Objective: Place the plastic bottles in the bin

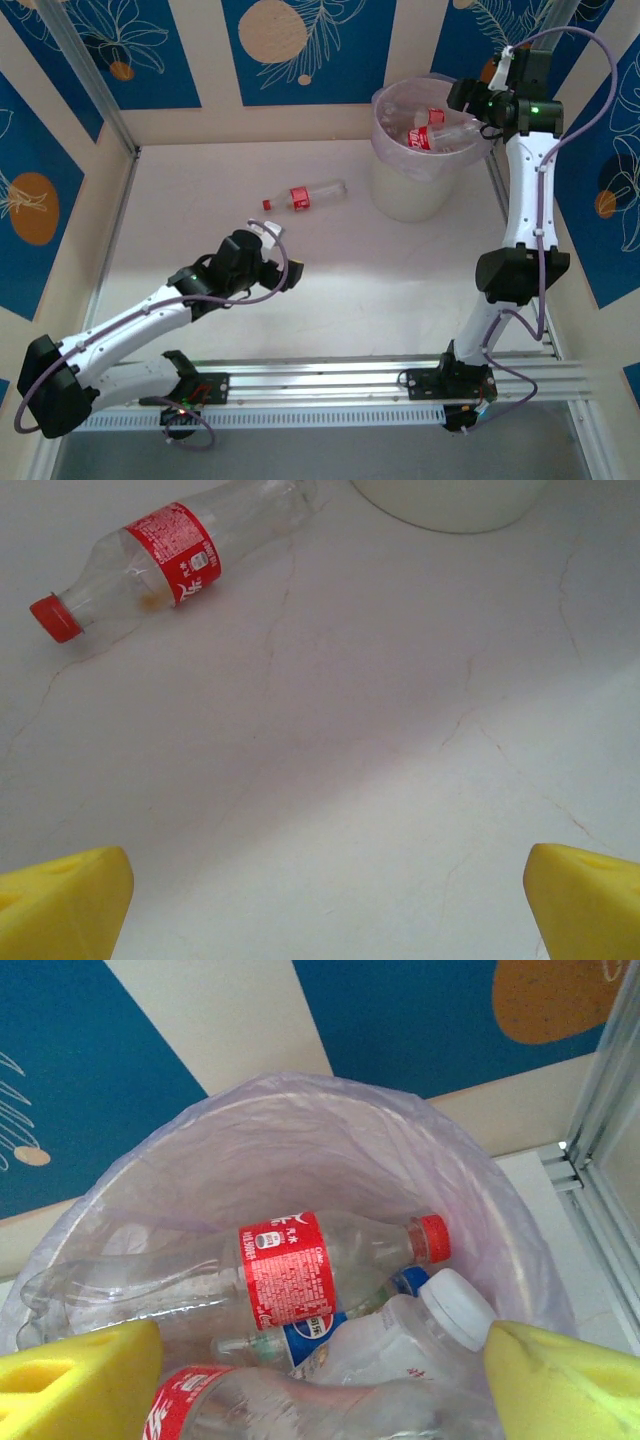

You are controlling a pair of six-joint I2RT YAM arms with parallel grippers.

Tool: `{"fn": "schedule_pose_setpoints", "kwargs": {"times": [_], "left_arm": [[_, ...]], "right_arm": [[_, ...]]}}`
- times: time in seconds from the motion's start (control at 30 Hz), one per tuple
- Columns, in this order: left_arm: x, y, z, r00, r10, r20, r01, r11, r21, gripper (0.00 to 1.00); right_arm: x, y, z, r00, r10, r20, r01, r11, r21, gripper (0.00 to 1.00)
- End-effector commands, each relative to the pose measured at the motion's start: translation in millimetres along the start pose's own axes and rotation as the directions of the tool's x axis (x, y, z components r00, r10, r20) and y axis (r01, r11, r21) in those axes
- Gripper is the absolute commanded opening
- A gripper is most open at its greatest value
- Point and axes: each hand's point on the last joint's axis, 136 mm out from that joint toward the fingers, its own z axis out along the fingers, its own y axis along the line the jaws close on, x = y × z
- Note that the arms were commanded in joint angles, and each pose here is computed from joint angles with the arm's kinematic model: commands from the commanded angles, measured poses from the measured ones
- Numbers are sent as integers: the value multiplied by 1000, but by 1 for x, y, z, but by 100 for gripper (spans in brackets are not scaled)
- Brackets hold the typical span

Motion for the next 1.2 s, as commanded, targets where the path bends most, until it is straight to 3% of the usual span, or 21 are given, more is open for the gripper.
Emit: {"fn": "schedule_pose_setpoints", "kwargs": {"times": [0.0, 0.23, 0.33, 0.7, 0.93, 1.1, 1.17], "left_arm": [[-11, -2, -1, 1000, -17, 10, 17, 1000, 18, 100], [-9, 0, -2, 1000, -26, 11, 26, 1000, 12, 100], [-10, 1, -3, 1000, -28, 12, 28, 1000, 8, 100], [-7, 3, -4, 999, -38, 13, 38, 999, 10, 100], [-4, 5, -3, 999, -44, 9, 44, 999, 7, 100], [-7, 7, -5, 999, -30, 10, 30, 1000, -2, 100], [-11, 9, -4, 999, -30, 10, 30, 1000, -7, 100]], "right_arm": [[0, -4, -13, 1000, -24, -2, 24, 999, 36, 76], [26, -2, 1, 999, -10, -53, 11, 1000, 29, 51], [37, 0, 9, 998, 4, -68, -3, 1000, 13, 45], [47, 0, 42, 992, 59, -108, -68, 994, -84, 43], [70, -7, 64, 981, 73, -179, -87, 994, -72, 44], [56, -3, 49, 988, 61, -140, -72, 994, -80, 47], [43, 1, 37, 993, 50, -110, -60, 994, -88, 54]]}}
